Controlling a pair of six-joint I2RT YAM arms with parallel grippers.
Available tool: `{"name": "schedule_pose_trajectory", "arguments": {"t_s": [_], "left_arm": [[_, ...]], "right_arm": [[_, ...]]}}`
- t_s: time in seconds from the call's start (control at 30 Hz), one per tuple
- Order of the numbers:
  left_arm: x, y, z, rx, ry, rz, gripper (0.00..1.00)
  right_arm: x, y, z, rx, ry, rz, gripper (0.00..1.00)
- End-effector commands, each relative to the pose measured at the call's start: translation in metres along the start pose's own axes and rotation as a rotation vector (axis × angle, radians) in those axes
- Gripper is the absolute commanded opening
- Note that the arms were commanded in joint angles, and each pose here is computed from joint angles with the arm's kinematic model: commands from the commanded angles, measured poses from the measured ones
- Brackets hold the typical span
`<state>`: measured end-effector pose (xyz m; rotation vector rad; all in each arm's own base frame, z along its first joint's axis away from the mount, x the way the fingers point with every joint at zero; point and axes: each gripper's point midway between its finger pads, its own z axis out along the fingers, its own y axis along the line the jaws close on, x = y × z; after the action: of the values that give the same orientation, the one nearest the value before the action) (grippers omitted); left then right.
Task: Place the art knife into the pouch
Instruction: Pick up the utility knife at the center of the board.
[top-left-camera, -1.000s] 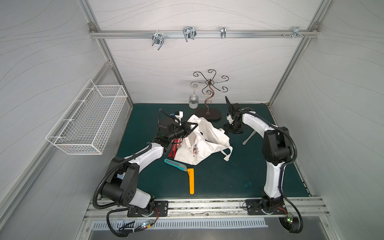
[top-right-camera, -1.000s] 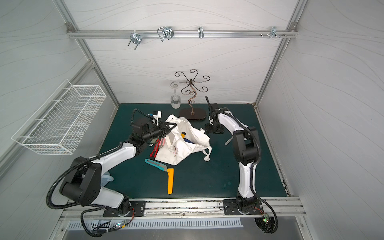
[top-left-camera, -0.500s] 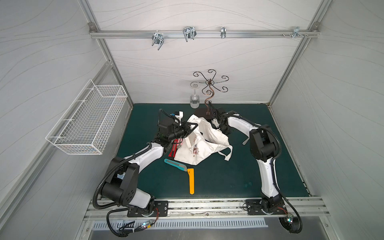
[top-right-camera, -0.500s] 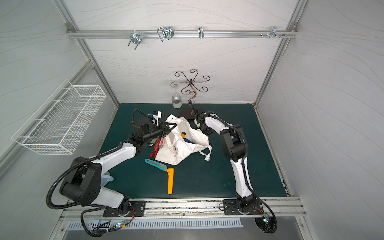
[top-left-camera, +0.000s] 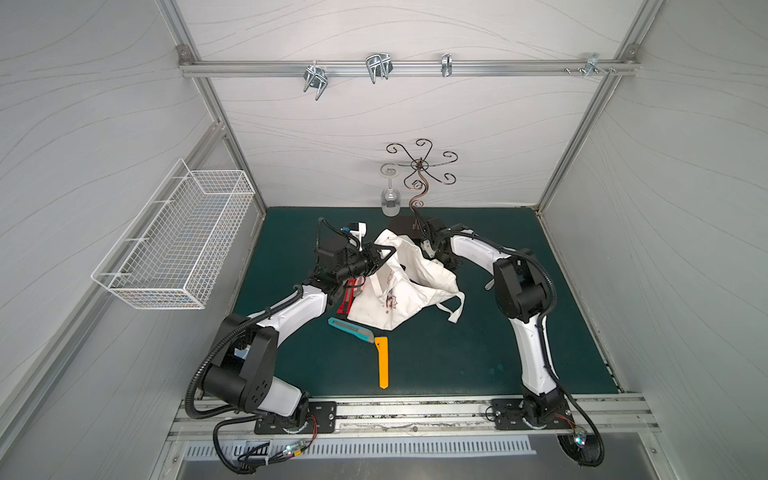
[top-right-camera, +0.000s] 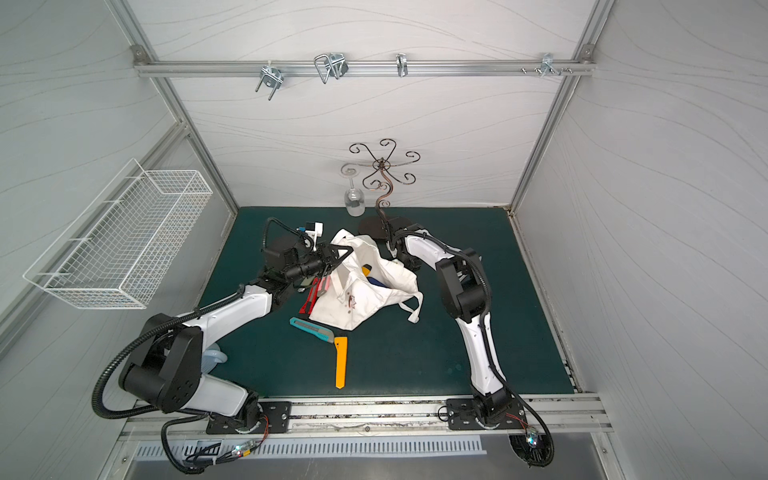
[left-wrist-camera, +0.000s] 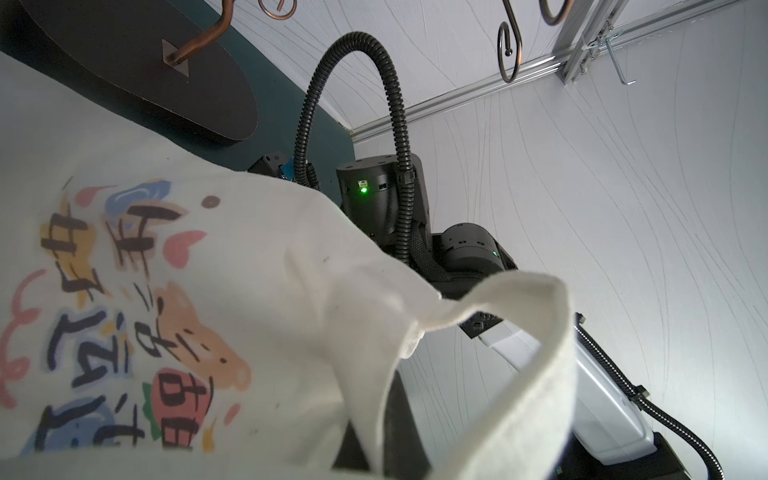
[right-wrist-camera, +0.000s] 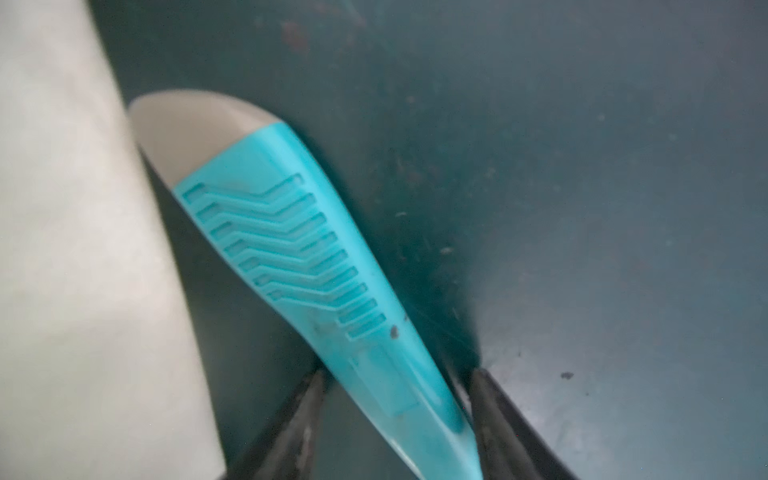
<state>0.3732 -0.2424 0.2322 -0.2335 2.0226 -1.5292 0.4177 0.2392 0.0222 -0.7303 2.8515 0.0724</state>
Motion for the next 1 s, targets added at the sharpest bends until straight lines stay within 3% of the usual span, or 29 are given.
{"name": "schedule_pose_trajectory", "arguments": {"t_s": [0.0,0.23,0.47,0.73,0.97], "left_arm": [[-0.011,-0.032,-0.003,0.085,-0.030,0.072,0.00],[-0.013,-0.032,-0.001,0.083,-0.027,0.069,0.00],[-0.009,-0.028,0.002,0.077,-0.017,0.061,0.00],[-0.007,-0.027,0.005,0.078,-0.010,0.059,0.00],[-0.006,-0.024,0.006,0.072,-0.008,0.060,0.00]], "right_arm": [[0.037,-0.015,0.023,0.049,0.134,0.017,0.42],[0.061,-0.027,0.005,0.057,0.158,0.137,0.31],[0.087,-0.039,-0.016,0.096,0.183,0.204,0.29],[0.084,-0.045,-0.020,0.114,0.166,0.207,0.45],[0.084,-0.044,-0.013,0.070,0.172,0.212,0.48]]}}
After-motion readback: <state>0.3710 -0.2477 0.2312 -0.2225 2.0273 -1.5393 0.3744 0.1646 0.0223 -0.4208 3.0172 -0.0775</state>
